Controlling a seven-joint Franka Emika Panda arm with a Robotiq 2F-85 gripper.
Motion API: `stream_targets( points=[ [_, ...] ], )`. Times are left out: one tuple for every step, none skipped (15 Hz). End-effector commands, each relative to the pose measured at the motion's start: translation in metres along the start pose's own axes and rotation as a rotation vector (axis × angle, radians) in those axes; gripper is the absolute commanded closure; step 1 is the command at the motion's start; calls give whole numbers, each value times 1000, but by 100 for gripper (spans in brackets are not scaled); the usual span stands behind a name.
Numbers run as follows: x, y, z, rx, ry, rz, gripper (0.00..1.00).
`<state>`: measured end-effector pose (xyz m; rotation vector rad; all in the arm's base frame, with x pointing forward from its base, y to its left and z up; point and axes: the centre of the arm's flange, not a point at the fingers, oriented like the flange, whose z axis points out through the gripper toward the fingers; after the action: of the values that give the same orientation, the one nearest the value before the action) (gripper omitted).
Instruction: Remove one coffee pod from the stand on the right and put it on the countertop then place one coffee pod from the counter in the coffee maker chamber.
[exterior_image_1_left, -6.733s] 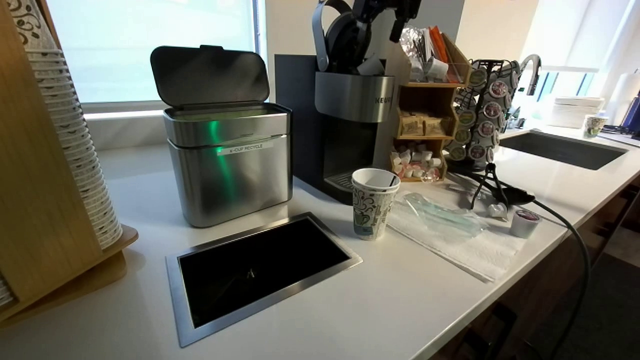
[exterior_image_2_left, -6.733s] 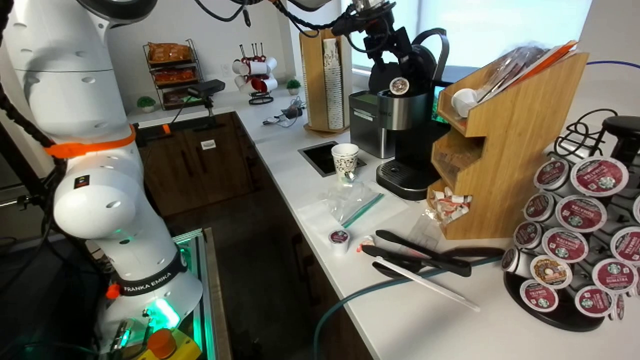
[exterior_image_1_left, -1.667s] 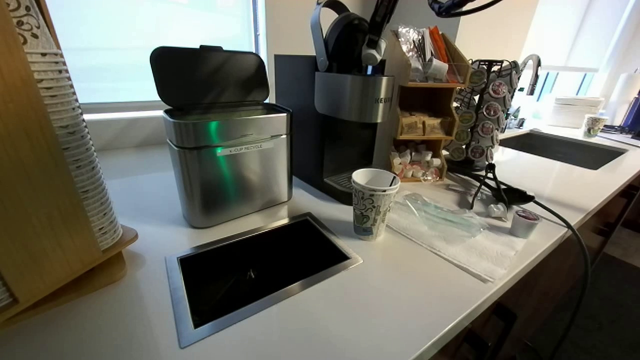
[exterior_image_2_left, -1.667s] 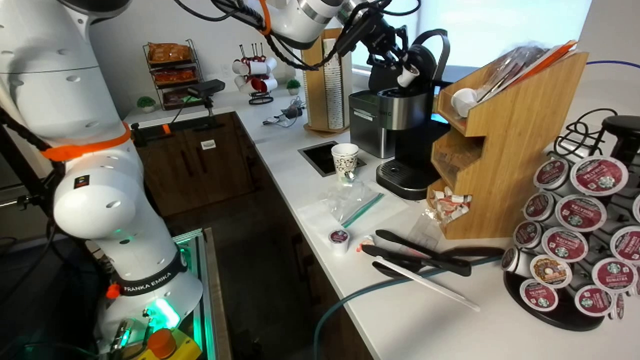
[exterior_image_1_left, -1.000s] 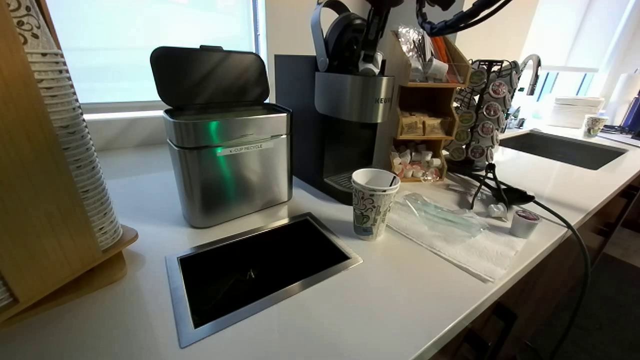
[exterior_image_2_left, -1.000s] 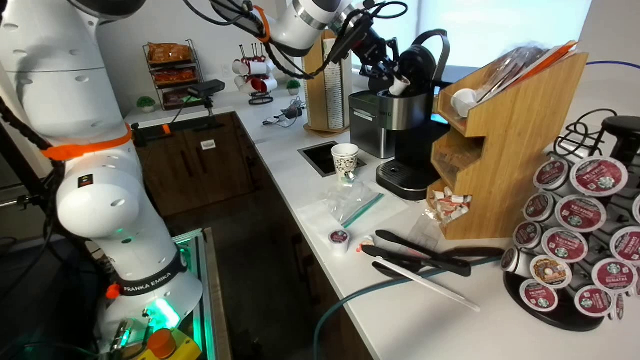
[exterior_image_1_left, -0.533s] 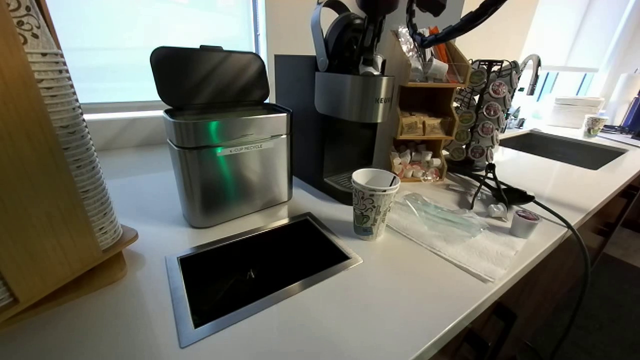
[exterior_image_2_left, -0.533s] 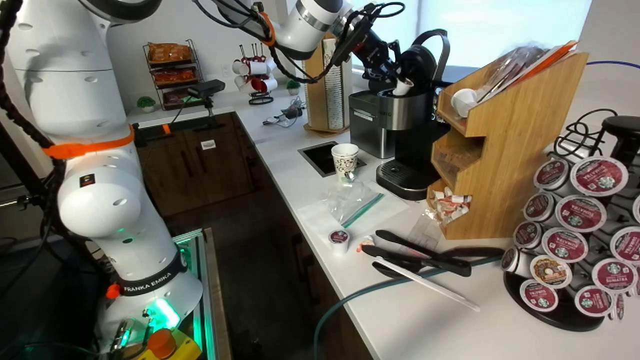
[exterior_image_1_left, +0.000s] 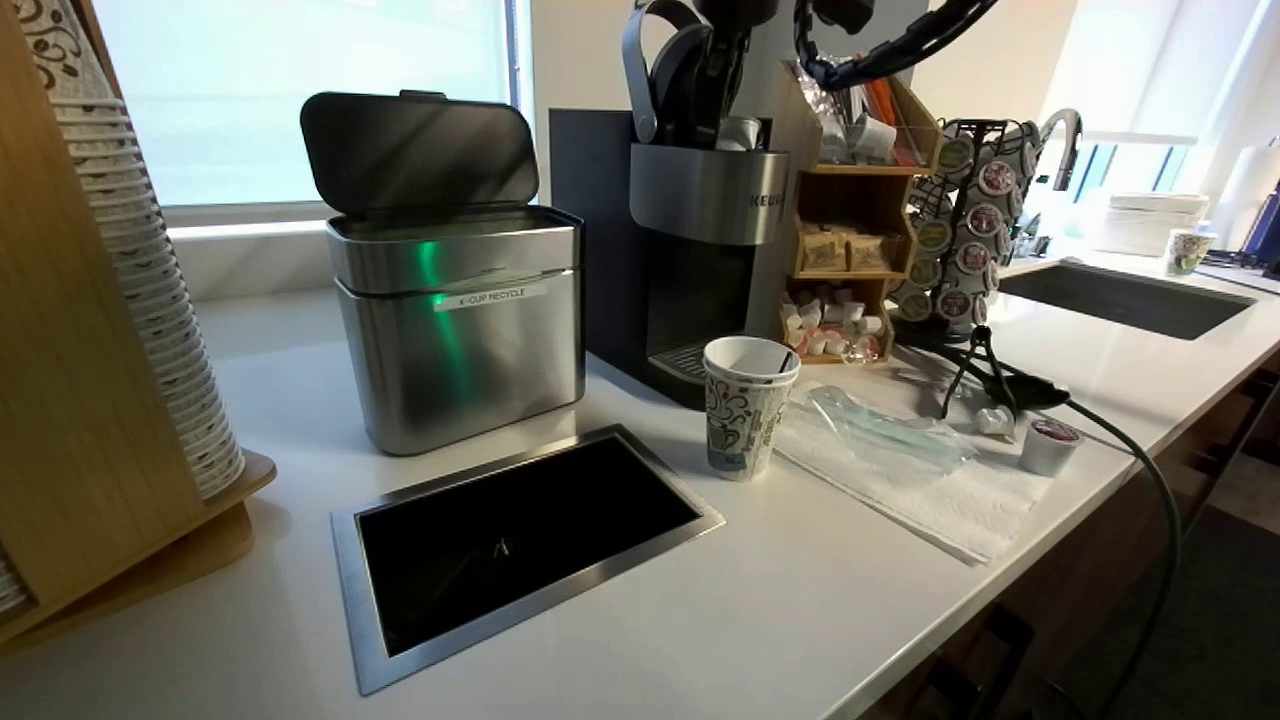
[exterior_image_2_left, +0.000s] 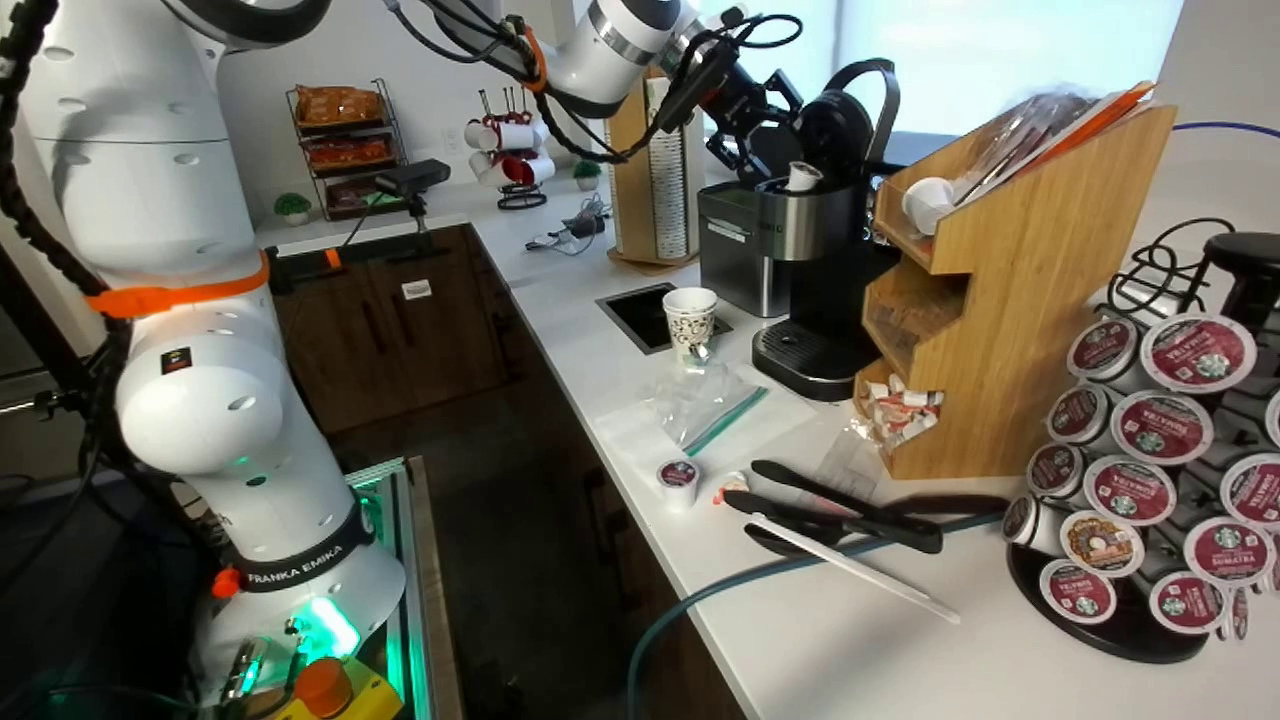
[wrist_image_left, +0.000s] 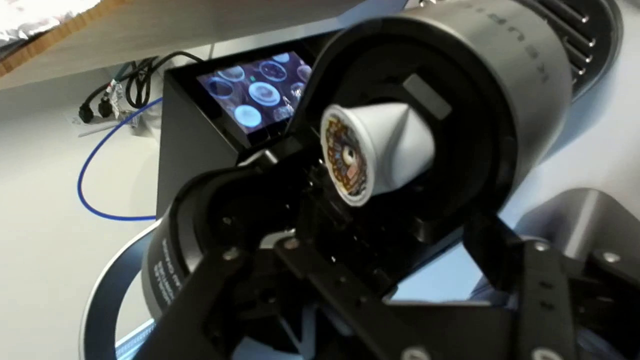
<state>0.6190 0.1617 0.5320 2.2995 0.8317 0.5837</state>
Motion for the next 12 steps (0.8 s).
stream_targets(
  points=[
    [-5, 8, -17, 64, 114, 66, 0],
    [-6, 11, -20, 53, 126, 103, 0],
    [-8, 16, -22, 17, 118, 162, 0],
    [-12, 18, -24, 6, 117, 209, 0],
    [-15, 19, -26, -7, 113, 255, 0],
    [-18, 22, -27, -17, 96, 315, 0],
    [-20, 27, -28, -28, 89, 372, 0],
    [-25, 31, -31, -21, 79, 432, 0],
    [-29, 35, -33, -22, 83, 490, 0],
    [-36, 42, -35, -21, 89, 546, 0],
    [-42, 48, -36, -17, 93, 602, 0],
    [-51, 55, -37, 8, 94, 655, 0]
  ],
)
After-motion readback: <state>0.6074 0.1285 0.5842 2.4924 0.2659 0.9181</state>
